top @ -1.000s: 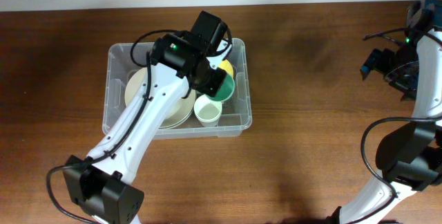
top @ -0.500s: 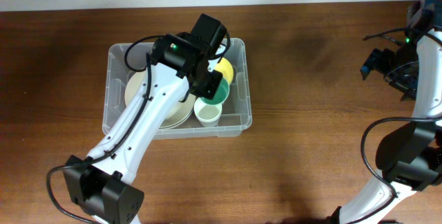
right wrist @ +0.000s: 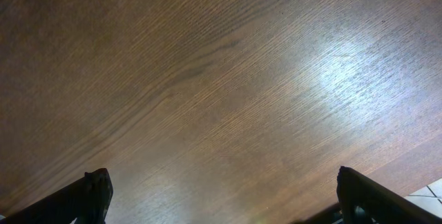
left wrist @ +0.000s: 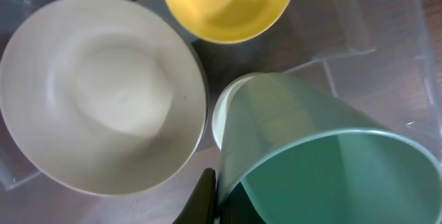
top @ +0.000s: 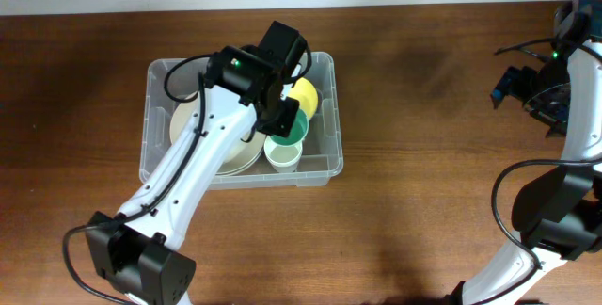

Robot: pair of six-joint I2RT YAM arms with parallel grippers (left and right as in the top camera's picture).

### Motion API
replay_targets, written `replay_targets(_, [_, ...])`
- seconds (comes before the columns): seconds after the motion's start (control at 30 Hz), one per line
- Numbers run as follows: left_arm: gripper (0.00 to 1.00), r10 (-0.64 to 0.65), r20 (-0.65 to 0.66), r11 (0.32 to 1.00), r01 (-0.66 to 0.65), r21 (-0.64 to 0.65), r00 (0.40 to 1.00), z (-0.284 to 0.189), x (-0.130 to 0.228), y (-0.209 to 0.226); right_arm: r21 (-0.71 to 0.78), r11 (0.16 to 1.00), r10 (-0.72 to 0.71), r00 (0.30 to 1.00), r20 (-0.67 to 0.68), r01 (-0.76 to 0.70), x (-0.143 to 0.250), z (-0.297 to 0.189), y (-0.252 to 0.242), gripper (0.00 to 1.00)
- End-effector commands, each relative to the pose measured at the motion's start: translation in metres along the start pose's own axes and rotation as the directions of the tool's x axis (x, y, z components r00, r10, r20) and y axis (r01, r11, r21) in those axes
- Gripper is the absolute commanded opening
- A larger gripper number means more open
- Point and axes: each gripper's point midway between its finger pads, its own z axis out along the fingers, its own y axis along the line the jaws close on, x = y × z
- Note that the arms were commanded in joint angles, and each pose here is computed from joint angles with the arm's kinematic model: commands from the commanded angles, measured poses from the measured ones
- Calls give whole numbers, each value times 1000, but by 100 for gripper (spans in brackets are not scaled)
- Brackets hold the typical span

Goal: Pack container
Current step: 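Lower the mint-green cup into the cream cup in the bin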

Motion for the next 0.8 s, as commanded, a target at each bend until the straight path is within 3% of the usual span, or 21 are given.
replay_targets(0.0, [1,-51,-45,999,51,-18,998,11,5,10,1,1000,2,1000,12,-2,0,-4,-3,99])
replay_targets(0.77, [1,-51,-94,998,53,22,994,12,16,5,1,1000,2,1000,12,-2,0,-4,-3,99])
